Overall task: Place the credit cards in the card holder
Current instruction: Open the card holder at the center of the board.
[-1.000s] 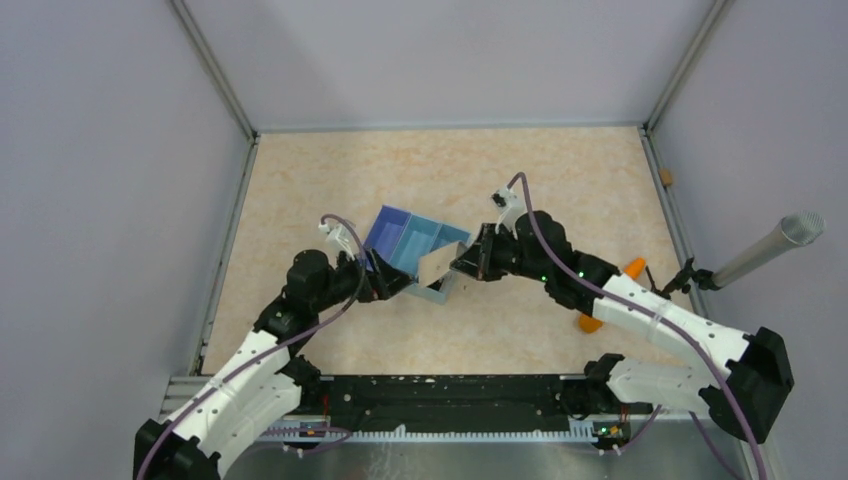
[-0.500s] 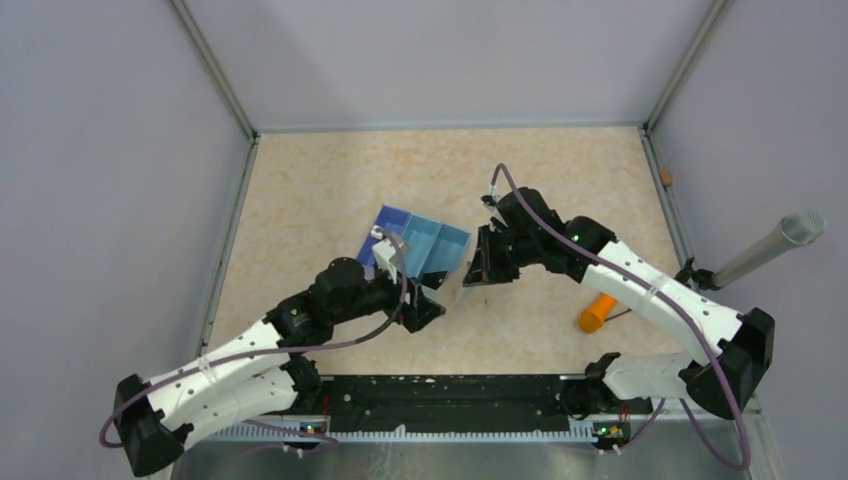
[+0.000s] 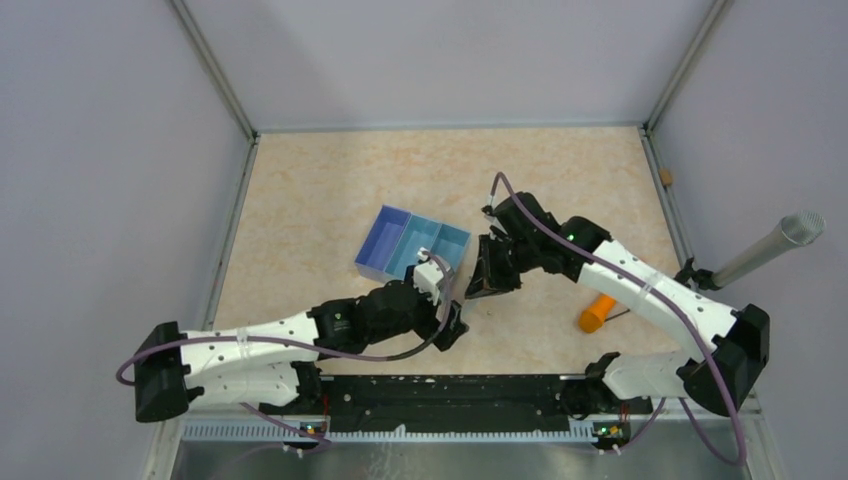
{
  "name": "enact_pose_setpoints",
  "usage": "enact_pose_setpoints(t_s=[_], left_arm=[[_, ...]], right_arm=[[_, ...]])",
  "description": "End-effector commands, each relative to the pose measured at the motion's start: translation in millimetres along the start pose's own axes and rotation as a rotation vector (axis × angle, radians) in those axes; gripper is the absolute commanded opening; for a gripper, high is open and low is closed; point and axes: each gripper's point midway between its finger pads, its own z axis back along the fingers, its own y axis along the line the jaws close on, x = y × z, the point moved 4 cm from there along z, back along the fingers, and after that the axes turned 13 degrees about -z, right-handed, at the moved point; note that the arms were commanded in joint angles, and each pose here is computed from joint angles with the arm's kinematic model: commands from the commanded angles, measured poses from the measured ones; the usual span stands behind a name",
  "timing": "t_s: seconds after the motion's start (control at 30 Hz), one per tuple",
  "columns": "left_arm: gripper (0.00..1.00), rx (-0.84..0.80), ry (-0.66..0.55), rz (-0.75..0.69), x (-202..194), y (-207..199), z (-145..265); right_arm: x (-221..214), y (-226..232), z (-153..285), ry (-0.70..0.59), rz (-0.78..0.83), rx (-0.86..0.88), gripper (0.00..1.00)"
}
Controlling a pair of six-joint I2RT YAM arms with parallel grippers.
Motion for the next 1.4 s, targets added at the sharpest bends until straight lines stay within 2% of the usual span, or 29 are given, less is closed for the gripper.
enact_pose_setpoints(t_s=[0.0,0.13,0.17,0.23,0.3,0.47,0.6,0.7,0.83,0.93,1.17,1.37], left_arm=[[0.88,0.057,-0.090,0.076,22.6,0.9,-10.7],[0.53,0.104,-0.064,0.110,14.6,3.9,-16.9],[0.31,0.109,-0.064,0.129,11.7,3.3,-17.1],[0.14,0.104,-0.065,0.152,8.8,2.7,-15.7],[0.02,0.109,-0.063,0.185,3.9,3.5,-14.0],[0.00,0.131,-0.043,0.296,-10.1,4.6,-12.5],[0.00,0.193,0.006,0.462,-26.6,7.6,-9.4],[0.00,0.225,0.045,0.531,-40.3,9.9,-7.7],[0.00,0.249,0.049,0.630,-60.9,21.7,-7.9],[0.00,0.227,0.040,0.685,-66.3,27.1,-4.7],[0.00,0.163,0.080,0.785,-88.3,34.6,-0.7],[0.00,0.094,0.140,0.838,-99.8,34.3,-0.8]], right_arm=[[-1.0,0.1,-7.8,0.027,-0.017,0.019,0.00],[-3.3,-5.0,-14.4,0.047,-0.013,0.012,0.00],[-3.0,-6.0,-16.9,0.049,-0.002,0.013,0.00],[-0.3,-9.8,-18.3,0.031,0.007,-0.008,0.00],[3.1,-13.7,-19.6,0.001,0.013,-0.027,0.00],[5.0,-20.7,-25.5,-0.030,0.020,-0.028,0.12],[7.6,-29.8,-23.8,-0.090,0.018,-0.044,0.35],[0.9,-26.7,-23.0,-0.092,0.048,0.019,0.46],[-19.0,-33.0,-39.8,-0.069,0.073,0.032,0.49],[-25.7,-42.3,-56.5,-0.084,0.060,0.043,0.47],[-25.1,-48.8,-80.5,-0.133,0.055,0.150,0.41],[-19.0,-64.3,-90.3,-0.193,0.058,0.104,0.42]])
